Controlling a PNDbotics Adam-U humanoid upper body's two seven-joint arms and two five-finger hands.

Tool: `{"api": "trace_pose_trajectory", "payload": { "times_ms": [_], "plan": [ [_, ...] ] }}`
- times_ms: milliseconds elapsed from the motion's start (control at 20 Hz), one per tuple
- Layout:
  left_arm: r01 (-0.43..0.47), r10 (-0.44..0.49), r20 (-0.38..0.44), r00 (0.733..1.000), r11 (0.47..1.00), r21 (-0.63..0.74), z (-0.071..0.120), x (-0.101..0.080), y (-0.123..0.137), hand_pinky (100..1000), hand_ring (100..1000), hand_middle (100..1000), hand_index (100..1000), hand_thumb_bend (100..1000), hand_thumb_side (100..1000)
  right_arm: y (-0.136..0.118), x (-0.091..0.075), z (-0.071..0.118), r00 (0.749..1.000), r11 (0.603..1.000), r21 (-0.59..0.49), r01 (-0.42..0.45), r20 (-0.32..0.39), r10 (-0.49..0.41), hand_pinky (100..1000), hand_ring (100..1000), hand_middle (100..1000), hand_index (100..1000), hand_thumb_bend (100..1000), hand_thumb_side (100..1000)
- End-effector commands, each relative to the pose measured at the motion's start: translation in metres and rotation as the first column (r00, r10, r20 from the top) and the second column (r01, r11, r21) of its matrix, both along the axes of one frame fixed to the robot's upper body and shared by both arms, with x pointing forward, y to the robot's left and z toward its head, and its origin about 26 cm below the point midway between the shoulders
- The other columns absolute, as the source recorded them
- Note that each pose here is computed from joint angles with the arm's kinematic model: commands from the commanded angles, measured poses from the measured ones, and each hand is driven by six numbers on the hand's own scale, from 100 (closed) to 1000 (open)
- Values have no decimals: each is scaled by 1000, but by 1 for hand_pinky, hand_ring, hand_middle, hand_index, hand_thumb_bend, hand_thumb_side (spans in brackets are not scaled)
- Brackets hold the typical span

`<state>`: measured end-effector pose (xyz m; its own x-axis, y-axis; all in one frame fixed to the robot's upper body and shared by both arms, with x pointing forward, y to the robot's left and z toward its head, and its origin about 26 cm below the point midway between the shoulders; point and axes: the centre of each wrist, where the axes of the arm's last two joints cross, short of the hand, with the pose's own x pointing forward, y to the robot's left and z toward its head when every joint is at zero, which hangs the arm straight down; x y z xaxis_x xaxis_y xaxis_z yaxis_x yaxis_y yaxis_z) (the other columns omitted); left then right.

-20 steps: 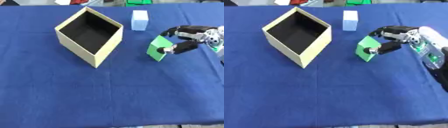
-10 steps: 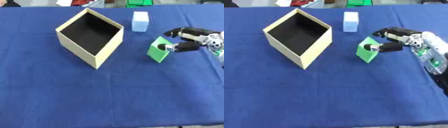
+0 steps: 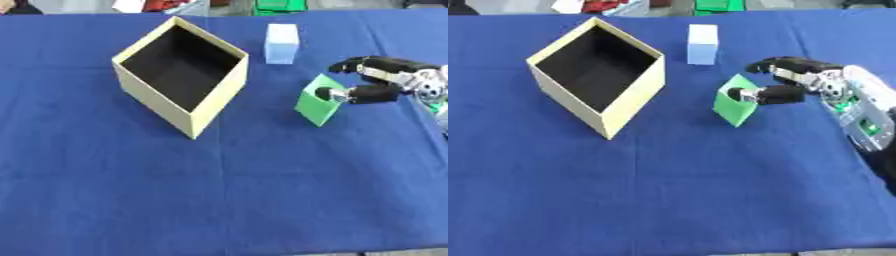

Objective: Pick up objects on the table and place them in the box.

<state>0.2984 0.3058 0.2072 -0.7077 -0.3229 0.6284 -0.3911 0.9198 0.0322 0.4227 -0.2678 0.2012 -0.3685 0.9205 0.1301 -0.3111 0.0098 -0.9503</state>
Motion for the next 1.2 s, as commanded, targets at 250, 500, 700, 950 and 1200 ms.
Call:
{"api": "trace_pose_trajectory", "payload": {
  "times_ms": [250,500,700,950,1200],
  "plan": [
    [3,-4,28,1000,1000,15,9,-2,0,714,623,615,733,171,896,-4,-1,11,999,999,33,31,32,-32,920,913,913,1000,430,967],
    [4,-5,24,1000,1000,16,8,-2,0,715,623,616,729,171,895,-6,-2,7,998,997,52,50,36,-52,916,907,904,1000,469,1000],
    [8,-8,21,1000,1000,17,8,-2,0,715,624,617,727,172,899,-6,-3,4,997,996,66,63,42,-66,914,905,906,1000,484,1000],
    [10,-11,19,1000,1000,20,8,-2,0,715,624,618,727,173,901,-4,-4,2,997,996,63,65,39,-67,912,905,906,1000,494,1000],
    [13,-13,16,1000,1000,21,8,-2,0,715,623,618,725,172,901,-3,-4,2,997,996,54,65,43,-67,912,908,911,1000,489,1000]
  ]
}}
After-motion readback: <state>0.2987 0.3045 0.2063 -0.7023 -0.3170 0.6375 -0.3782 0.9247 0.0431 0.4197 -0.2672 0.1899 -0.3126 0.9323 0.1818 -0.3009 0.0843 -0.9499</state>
